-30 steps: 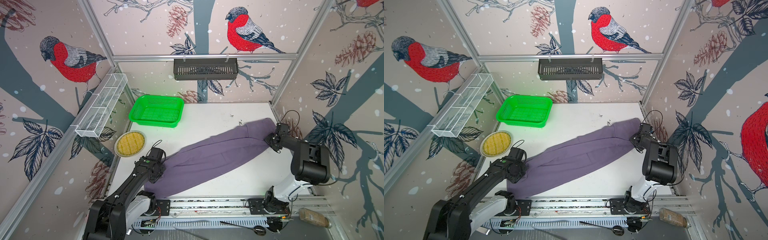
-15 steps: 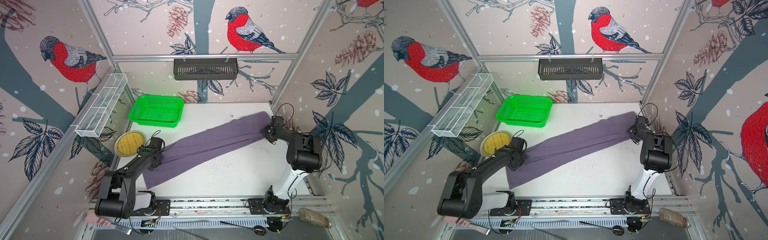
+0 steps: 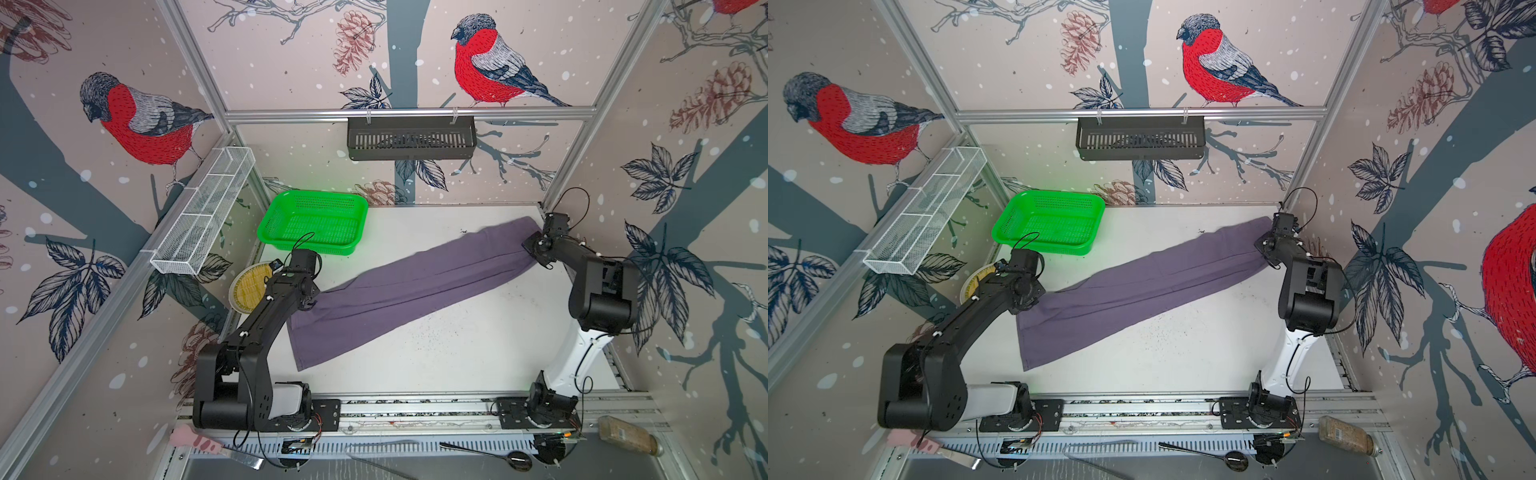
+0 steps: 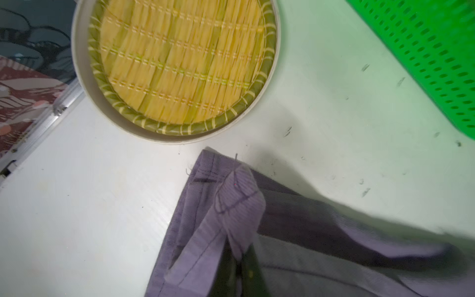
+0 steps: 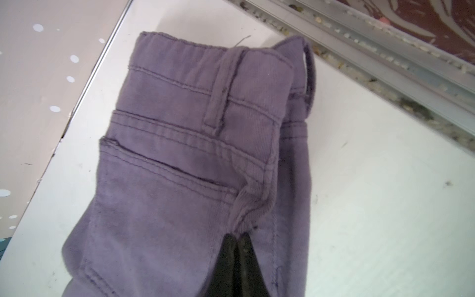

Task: Fold and stack the trousers
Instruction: Move the trousers to the center of the table.

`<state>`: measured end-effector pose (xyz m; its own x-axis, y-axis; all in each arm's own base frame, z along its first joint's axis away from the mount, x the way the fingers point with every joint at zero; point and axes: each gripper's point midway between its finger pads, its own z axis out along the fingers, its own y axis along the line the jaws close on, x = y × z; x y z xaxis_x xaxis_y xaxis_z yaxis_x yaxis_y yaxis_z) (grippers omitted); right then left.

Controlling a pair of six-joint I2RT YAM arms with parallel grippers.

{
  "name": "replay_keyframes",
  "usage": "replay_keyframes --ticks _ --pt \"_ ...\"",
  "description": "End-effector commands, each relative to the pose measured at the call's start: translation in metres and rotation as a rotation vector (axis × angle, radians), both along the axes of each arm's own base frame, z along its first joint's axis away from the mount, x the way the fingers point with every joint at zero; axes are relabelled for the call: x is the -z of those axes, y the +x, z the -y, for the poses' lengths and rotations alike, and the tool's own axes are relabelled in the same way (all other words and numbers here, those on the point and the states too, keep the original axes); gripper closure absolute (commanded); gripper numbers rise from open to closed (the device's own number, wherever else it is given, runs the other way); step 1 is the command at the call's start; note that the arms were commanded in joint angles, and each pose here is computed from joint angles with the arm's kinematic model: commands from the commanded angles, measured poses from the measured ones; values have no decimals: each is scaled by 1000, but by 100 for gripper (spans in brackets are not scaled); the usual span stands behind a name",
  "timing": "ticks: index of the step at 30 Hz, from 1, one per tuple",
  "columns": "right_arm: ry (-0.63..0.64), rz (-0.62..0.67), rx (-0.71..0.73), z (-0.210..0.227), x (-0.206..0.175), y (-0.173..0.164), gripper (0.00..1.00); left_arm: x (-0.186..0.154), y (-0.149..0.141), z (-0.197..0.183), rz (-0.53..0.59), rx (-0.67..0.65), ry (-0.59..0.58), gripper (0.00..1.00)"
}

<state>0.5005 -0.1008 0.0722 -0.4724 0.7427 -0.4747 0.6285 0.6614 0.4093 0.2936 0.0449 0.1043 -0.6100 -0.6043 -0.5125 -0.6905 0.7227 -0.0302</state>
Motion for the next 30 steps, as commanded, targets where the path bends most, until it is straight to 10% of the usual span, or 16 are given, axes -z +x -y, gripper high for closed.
replay_keyframes --ticks 1,10,30 --pt "3 24 -7 6 -18 1 96 -12 -25 -12 -43 -29 58 100" --pt "39 105 -68 2 -56 12 96 -39 -48 -49 28 -133 110 100" --pt "56 173 -95 12 -83 35 96 -112 33 -71 59 78 332 100"
